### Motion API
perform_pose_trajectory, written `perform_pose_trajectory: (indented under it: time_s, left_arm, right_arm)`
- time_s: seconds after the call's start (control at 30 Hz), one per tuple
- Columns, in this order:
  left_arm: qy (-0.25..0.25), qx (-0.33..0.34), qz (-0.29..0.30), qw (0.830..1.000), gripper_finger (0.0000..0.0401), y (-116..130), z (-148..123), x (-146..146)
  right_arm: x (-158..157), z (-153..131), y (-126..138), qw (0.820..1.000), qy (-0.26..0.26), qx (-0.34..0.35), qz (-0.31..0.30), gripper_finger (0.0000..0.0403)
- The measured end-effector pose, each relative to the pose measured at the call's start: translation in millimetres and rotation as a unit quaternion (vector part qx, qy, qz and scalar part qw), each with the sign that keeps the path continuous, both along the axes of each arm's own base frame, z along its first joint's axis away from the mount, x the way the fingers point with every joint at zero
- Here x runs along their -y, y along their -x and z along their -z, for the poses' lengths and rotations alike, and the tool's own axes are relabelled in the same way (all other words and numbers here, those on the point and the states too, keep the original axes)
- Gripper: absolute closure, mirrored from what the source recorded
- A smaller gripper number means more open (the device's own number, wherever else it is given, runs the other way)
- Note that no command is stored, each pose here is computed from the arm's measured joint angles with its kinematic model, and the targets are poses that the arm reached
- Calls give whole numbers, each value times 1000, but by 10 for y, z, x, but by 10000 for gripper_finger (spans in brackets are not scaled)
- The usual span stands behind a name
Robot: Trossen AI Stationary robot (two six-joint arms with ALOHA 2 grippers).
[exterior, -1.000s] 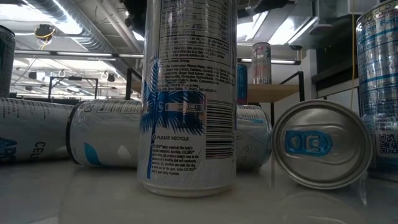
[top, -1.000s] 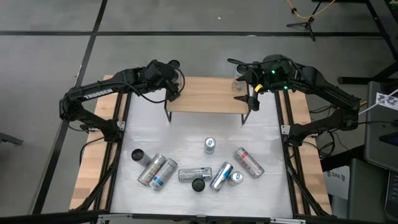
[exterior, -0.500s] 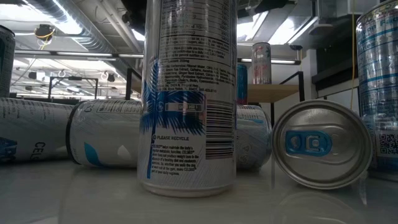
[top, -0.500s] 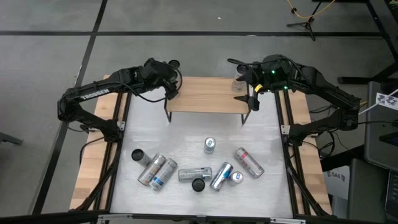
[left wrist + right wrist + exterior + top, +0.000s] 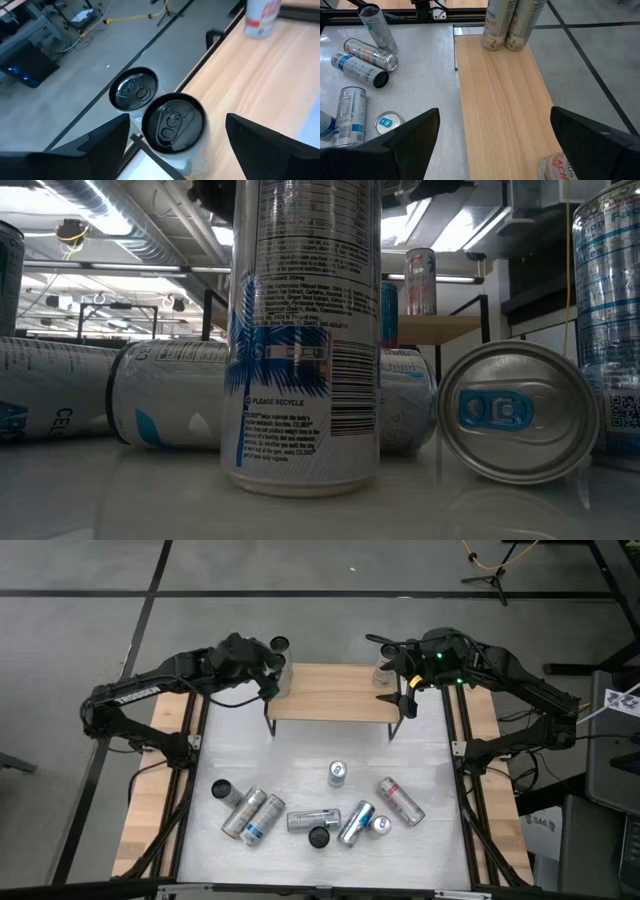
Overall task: Sort soda cans
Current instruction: Put the left white pink soda can on the shelf and align with other white pink soda cans
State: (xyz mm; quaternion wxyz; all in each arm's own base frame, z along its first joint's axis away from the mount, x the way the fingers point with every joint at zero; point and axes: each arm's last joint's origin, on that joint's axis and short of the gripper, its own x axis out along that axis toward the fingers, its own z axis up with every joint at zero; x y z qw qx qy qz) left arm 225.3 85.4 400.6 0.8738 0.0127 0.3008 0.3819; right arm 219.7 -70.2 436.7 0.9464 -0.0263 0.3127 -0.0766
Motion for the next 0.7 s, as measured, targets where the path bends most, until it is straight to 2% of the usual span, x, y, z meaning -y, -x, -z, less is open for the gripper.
perform_pose_trajectory:
  time_s: [0.13,0.27,0.37,0.53,0.7]
  left_arm:
    - [14,42,7,999,80,97,-92,113]
    - [50,73,66,994,80,161,-156,257]
    - [96,95,118,984,80,156,-171,368]
    - [191,119,167,960,80,65,-130,544]
    - [234,108,189,947,80,-63,-53,725]
  right_arm:
    - [0,0,0,1000,0,0,0,27]
    - [0,0,0,1000,0,0,0,27]
    - [0,0,0,1000,0,0,0,27]
    - [-1,0,0,1000,0,0,0,27]
    - [0,0,0,1000,0,0,0,27]
